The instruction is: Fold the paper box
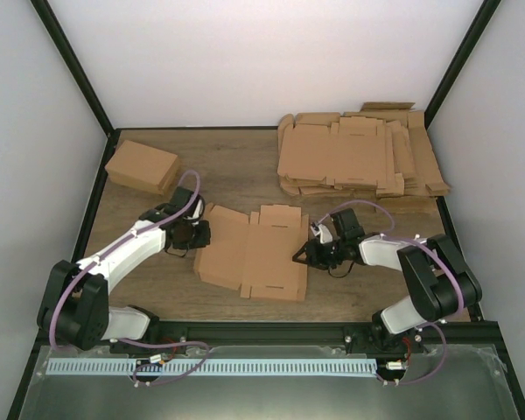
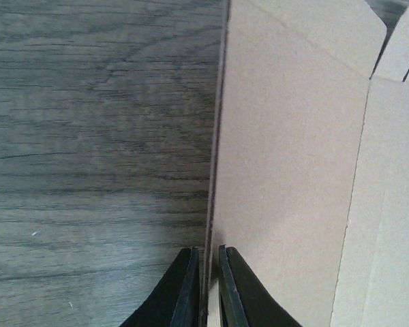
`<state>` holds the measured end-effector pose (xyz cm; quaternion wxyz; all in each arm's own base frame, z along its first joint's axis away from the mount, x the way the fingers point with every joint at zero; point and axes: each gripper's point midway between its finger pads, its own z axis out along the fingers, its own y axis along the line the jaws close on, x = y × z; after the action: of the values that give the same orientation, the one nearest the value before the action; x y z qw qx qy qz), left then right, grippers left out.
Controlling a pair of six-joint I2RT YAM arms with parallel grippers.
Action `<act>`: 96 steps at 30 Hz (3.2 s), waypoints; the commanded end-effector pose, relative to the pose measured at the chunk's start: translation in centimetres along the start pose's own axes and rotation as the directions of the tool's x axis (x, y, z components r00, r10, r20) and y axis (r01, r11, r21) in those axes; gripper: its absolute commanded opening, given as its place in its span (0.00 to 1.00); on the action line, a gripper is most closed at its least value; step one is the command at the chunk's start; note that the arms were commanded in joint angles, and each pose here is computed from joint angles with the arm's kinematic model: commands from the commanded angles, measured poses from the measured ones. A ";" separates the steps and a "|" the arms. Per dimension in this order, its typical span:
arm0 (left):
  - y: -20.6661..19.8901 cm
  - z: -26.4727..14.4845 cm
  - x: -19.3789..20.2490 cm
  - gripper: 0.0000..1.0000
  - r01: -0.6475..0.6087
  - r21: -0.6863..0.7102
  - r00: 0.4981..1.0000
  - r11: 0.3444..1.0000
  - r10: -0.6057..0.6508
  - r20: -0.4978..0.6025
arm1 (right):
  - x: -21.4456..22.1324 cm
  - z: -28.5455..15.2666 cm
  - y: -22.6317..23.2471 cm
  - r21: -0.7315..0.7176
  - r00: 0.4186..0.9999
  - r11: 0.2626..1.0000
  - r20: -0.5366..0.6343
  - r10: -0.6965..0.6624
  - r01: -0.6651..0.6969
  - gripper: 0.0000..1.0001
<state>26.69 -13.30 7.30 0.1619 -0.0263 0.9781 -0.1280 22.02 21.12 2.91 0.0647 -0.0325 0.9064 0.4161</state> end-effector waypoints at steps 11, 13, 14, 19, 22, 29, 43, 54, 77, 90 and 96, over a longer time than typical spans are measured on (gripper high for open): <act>-1.0 0.1 0.0 0.14 -0.010 0.035 1.000 0.999 0.009 0.013 | -1.1 0.0 -2.1 0.167 0.999 0.985 0.030 -0.039 0.034 0.38; -1.0 -0.2 -0.2 0.15 -0.010 0.038 1.000 0.999 0.009 0.025 | -1.2 0.0 -2.1 0.190 0.998 0.981 0.029 -0.056 0.049 0.35; -1.0 -0.3 -0.3 0.16 -0.009 0.038 0.999 0.999 0.008 0.031 | -1.3 0.1 -2.1 0.199 0.998 0.978 0.026 -0.063 0.056 0.33; -1.4 -1.2 -1.0 0.35 -0.009 0.049 0.998 0.999 0.005 0.070 | -1.6 0.6 -1.8 0.241 0.995 0.966 0.015 -0.104 0.097 0.22; -1.5 -2.7 -2.0 0.49 0.003 0.056 0.991 0.998 -0.011 0.132 | -2.5 0.1 -1.4 0.295 0.988 0.946 0.033 -0.151 0.135 0.10; -1.8 -9.0 -5.1 0.73 0.001 0.071 0.934 0.997 -0.027 0.358 | -5.8 -2.4 1.7 0.344 0.948 0.900 0.074 -0.311 0.269 0.01; -1.7 -18.7 -11.4 1.00 -0.041 -0.047 0.808 0.998 0.060 0.586 | -6.4 -2.4 13.3 0.275 0.766 0.724 -0.085 -0.637 0.633 0.01; -0.2 -14.0 -13.8 1.00 -0.004 0.128 0.894 0.992 -0.054 0.446 | -10.0 -3.5 11.9 0.498 0.774 0.615 -0.213 -0.597 0.611 0.01; 0.5 -8.6 -12.3 1.00 0.034 0.177 0.923 0.984 -0.099 0.372 | -10.0 -2.1 12.2 0.539 0.420 0.125 -0.469 -0.777 0.833 0.01; -0.4 -10.8 -13.0 1.00 0.010 0.219 0.895 0.976 -0.106 0.433 | -15.2 -6.2 18.6 0.617 -0.095 -0.475 -0.545 -0.833 0.628 0.01; 0.0 -11.9 -13.7 1.00 0.012 0.187 0.876 0.982 -0.100 0.472 | -13.5 -2.5 18.1 0.527 -0.222 -0.564 -0.575 -0.787 0.636 0.01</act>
<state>35.42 -9.79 20.73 0.3667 -0.0684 0.9022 -0.2164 33.50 28.74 20.04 0.4227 -0.6229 0.6198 -0.2221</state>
